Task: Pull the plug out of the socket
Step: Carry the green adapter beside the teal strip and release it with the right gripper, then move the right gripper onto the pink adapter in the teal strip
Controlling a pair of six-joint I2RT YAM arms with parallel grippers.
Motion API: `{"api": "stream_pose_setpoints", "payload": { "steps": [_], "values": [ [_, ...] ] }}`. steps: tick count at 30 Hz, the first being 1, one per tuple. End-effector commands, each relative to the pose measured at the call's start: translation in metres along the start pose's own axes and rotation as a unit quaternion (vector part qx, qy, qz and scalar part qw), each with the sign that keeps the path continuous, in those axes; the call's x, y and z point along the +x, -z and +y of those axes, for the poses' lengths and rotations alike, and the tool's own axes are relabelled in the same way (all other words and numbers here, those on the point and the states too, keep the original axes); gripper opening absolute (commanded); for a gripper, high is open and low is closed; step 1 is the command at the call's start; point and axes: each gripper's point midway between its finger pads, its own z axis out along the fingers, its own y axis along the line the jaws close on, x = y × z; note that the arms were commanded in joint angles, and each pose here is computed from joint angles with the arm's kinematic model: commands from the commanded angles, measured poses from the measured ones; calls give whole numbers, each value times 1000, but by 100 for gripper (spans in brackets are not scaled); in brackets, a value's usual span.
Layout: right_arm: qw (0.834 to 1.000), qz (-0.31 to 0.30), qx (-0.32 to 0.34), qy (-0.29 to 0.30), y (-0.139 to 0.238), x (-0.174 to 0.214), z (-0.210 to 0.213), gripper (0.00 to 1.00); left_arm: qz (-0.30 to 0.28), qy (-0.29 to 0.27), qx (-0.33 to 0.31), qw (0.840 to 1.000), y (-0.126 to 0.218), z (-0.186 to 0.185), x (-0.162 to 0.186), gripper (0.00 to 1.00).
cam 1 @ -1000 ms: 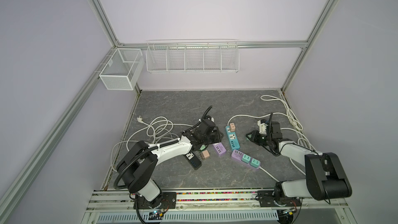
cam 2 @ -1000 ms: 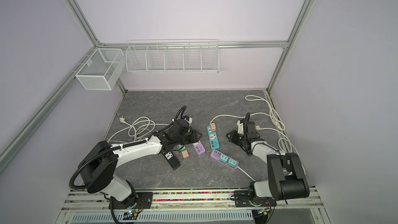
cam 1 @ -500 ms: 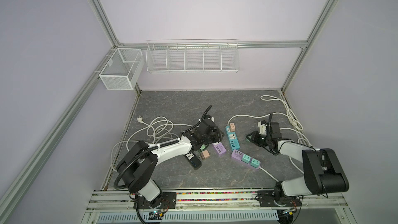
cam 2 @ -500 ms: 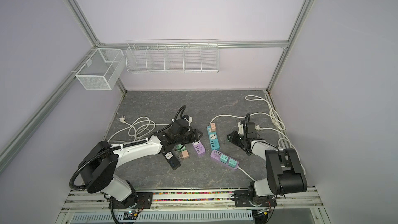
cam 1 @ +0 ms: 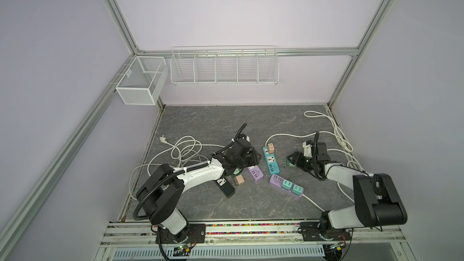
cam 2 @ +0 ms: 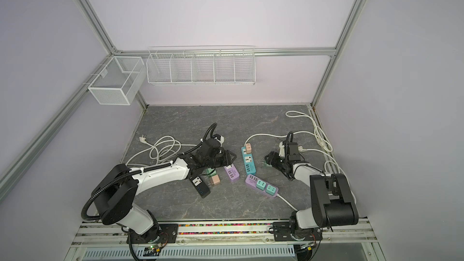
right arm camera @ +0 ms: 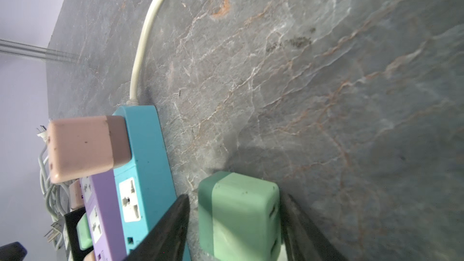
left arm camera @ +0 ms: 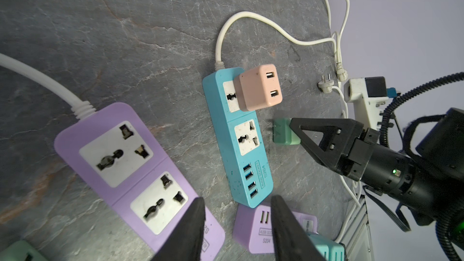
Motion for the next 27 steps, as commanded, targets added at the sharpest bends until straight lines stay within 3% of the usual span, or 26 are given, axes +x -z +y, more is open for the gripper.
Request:
{"api": "stream_pose_setpoints", "payload": {
  "steps": [1, 13, 27],
  "values": [
    [1000, -17, 25, 7, 8, -5, -7, 68, -9, -8, -3, 1000, 6, 0, -2, 45],
    [997, -57, 41, 38, 36, -14, -1, 80, -23, -12, 10, 1000, 12, -13, -13, 46],
    [986, -62, 18, 155, 75, -23, 79, 83, -21, -7, 34, 999, -8, -35, -36, 47]
  ]
}}
